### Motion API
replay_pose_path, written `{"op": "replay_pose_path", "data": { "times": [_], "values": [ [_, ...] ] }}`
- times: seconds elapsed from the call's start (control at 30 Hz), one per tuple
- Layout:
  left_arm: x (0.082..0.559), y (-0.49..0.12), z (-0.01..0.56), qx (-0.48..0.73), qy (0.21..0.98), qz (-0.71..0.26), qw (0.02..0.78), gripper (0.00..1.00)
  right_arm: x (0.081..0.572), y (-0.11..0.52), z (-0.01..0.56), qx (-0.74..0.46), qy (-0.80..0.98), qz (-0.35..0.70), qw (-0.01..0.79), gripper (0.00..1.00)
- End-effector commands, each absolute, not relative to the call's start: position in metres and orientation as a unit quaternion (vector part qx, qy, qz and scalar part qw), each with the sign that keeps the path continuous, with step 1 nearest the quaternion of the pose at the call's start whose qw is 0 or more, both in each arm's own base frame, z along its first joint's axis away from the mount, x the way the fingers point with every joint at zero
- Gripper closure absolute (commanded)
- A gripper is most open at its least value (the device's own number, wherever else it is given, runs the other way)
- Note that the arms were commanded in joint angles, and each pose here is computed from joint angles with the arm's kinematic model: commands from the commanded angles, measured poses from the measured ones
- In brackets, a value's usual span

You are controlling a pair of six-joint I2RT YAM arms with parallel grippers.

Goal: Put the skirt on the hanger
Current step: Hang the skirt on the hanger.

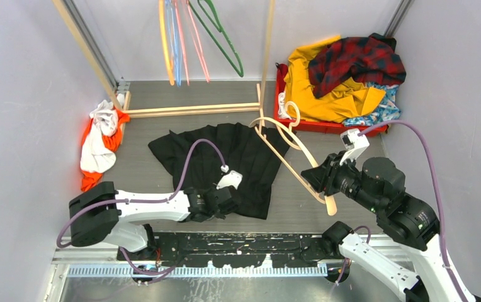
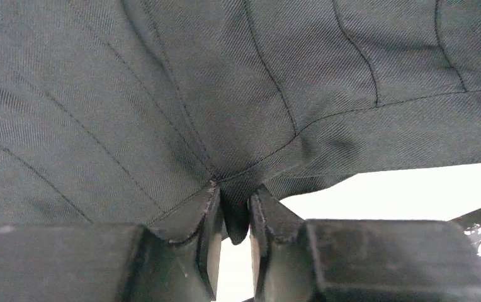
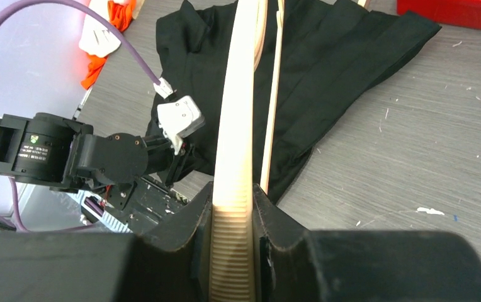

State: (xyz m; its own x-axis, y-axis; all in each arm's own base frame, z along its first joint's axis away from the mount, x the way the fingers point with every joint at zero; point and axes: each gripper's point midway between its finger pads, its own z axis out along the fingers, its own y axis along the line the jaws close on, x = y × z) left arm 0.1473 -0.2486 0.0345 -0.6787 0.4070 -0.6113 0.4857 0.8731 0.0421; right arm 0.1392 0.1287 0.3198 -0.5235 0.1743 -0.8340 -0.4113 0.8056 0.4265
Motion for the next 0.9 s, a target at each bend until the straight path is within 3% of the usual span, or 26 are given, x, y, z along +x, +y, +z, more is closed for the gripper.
{"op": "replay_pose_path", "data": {
  "times": [0.0,0.1,0.13,0.47,0.87],
  "values": [
    [0.165,-0.275,0.061,0.239,0.899,-0.077,0.359,0.81,0.135,0.130,0.329,-0.067,0.805,0.325,0.491,0.99],
    [0.171,-0.279,0.071,0.235,0.899,-0.075,0.363,0.99,0.128,0.129,0.327,-0.068,0.807,0.331,0.484,0.99],
    [0.174,-0.279,0.073,0.234,0.900,-0.074,0.361,1.00,0.126,0.128,0.326,-0.068,0.808,0.332,0.482,0.99],
    [0.231,-0.284,0.116,0.197,0.921,-0.088,0.324,1.00,0.081,0.115,0.322,-0.084,0.823,0.354,0.436,0.99],
    [0.272,-0.296,0.118,0.186,0.931,-0.117,0.292,1.00,0.016,0.120,0.318,-0.127,0.823,0.431,0.348,0.99]
  ]
}}
